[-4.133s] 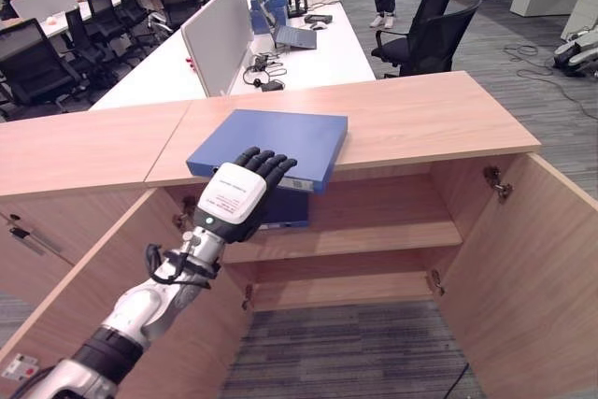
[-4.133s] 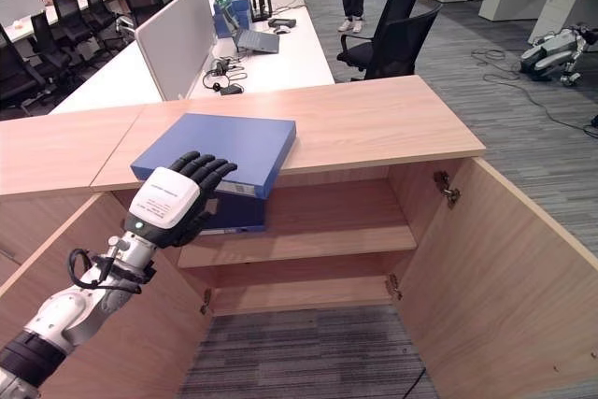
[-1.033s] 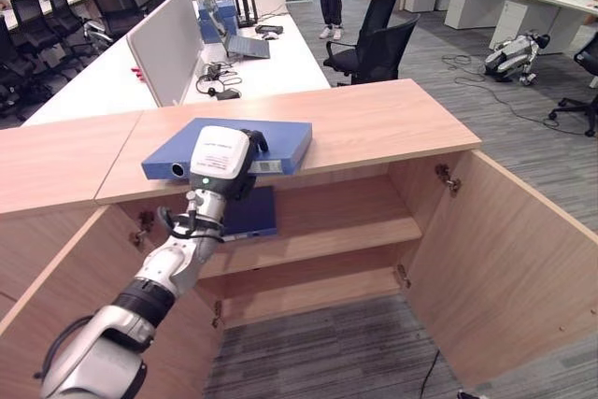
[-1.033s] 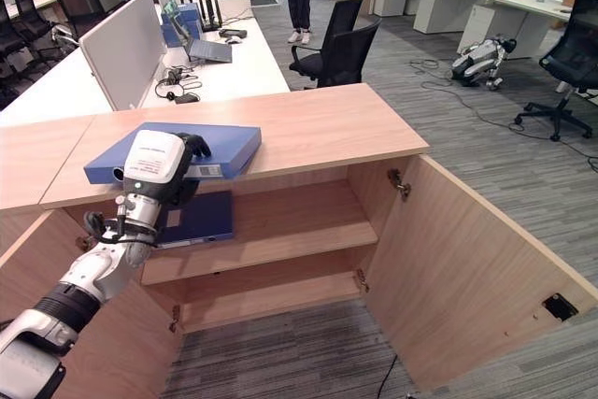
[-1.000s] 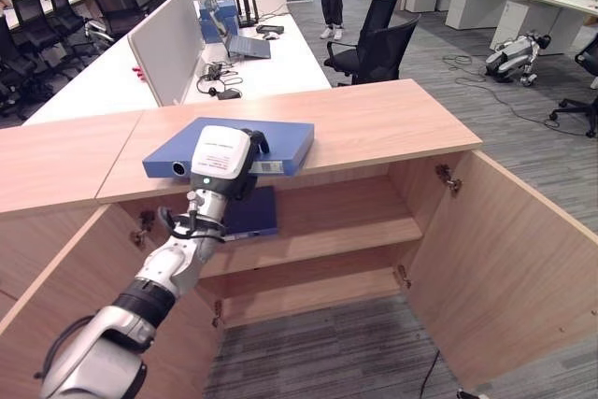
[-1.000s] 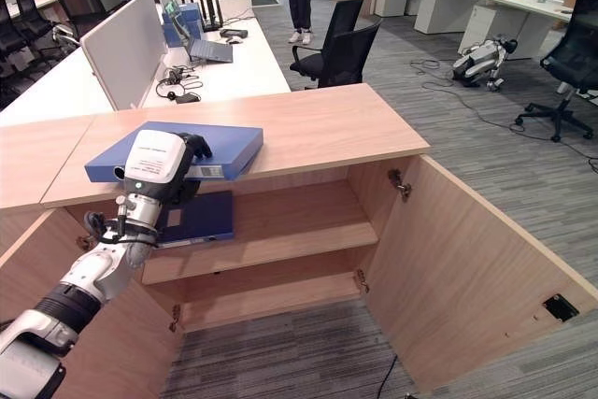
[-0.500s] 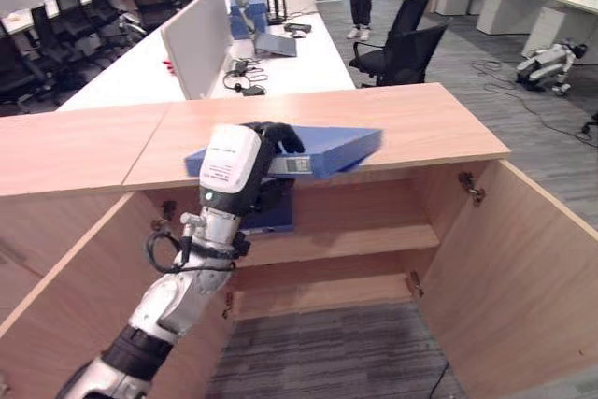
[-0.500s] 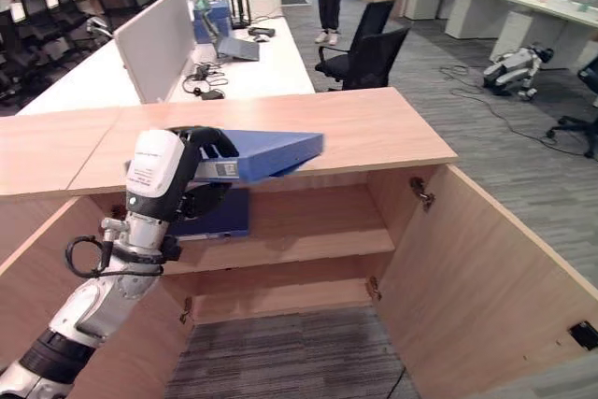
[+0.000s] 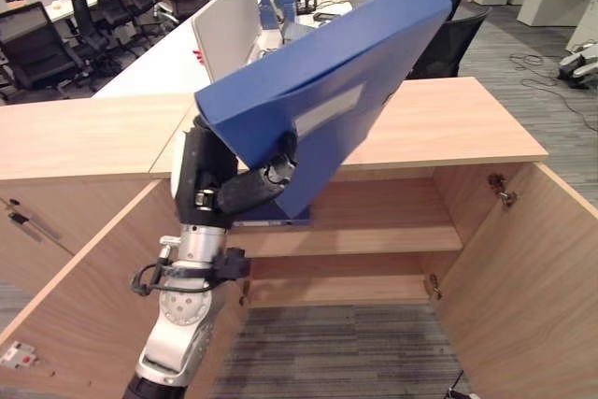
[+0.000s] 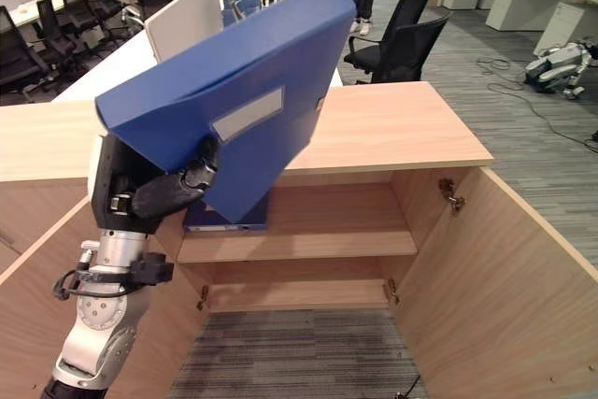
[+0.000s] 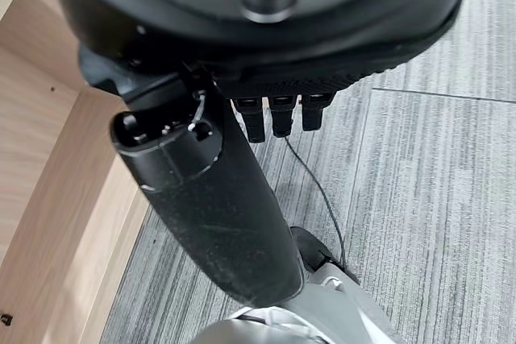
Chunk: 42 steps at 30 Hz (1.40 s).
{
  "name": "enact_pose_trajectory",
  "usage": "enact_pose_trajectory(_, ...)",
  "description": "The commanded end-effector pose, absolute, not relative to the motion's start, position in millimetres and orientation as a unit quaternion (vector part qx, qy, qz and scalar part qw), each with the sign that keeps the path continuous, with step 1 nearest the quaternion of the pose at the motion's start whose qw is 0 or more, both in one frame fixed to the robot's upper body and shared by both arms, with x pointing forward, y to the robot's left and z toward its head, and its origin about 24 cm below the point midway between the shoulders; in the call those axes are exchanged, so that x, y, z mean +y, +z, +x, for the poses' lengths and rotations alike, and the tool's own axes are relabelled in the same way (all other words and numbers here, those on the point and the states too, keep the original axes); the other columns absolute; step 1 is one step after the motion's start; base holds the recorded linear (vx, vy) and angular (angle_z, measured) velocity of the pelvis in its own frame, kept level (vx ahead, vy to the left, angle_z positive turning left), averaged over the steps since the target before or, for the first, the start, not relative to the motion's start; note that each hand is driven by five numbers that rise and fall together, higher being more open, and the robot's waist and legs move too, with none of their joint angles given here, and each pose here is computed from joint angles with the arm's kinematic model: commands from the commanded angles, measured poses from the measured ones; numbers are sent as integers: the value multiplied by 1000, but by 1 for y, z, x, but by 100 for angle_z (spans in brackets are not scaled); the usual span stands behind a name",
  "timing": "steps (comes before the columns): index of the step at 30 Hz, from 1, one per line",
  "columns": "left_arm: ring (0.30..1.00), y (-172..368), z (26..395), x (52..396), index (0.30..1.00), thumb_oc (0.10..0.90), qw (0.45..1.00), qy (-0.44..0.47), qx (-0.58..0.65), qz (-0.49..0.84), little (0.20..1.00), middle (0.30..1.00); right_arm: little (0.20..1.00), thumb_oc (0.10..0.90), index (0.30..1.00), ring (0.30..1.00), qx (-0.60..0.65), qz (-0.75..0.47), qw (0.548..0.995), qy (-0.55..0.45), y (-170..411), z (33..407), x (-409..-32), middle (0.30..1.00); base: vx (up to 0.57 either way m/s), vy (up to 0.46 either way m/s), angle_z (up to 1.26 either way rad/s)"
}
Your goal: Put the empty folder in the office cabinet
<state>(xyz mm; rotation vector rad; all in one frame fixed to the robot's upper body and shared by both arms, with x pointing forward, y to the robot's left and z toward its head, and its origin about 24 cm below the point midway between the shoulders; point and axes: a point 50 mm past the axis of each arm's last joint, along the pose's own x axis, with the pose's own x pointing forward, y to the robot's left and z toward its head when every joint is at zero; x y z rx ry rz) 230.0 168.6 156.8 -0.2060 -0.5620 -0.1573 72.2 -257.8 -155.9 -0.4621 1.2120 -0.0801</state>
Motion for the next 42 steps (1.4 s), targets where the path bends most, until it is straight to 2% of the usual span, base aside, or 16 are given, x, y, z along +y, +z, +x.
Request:
enact_pose_trajectory(1,300,214,217,164,300,400,884,-154,-412,-157,300,300,900,800,900,900,507,-210,835,-33,-145,123,-254,900,-39,-5,2)
enact_pose_trajectory(6,300,197,217,162,300,400,901,-180,-357,-171,300,300,900,800,900,900,496,-199,845,-22,-143,131,-248,900,-23,-3,8)
enact_pose_trajectory(10,300,181,218,174,300,400,925,-139,-327,-138,300,300,900,800,900,900,465,-131,874,-57,-138,143,-243,900,-1,0,3)
enact_pose_trajectory(15,300,151,220,200,300,400,954,-82,-267,-106,300,300,900,800,900,900,305,-12,948,-92,-93,204,-237,900,1,0,-1)
enact_pose_trajectory(19,300,141,222,214,300,400,963,-39,-250,-90,300,300,900,800,900,900,165,55,982,-75,-39,243,-239,900,-4,0,-2)
enact_pose_trajectory(23,300,139,223,217,300,400,965,-34,-249,-82,300,300,900,800,900,900,118,71,988,-66,-18,252,-243,900,-17,-1,3)
enact_pose_trajectory(25,300,133,223,222,300,400,968,-25,-239,-79,300,300,900,800,900,900,52,60,996,-39,17,265,-249,900,11,-3,9)
enact_pose_trajectory(31,300,133,223,224,300,400,969,-27,-237,-65,300,300,900,800,900,900,2,59,998,6,45,274,-244,900,19,-7,1)
enact_pose_trajectory(32,300,133,225,225,300,400,970,-33,-235,-57,300,300,900,800,900,900,-26,63,996,53,63,278,-237,900,18,-19,-4)
enact_pose_trajectory(34,300,133,225,225,300,400,970,-33,-235,-57,300,300,900,800,900,900,-26,63,996,54,63,278,-237,900,13,-19,-5)
enact_pose_trajectory(42,300,136,228,210,300,400,963,-102,-241,-62,300,300,900,800,900,900,-73,120,967,213,94,282,-197,900,3,-7,-1)
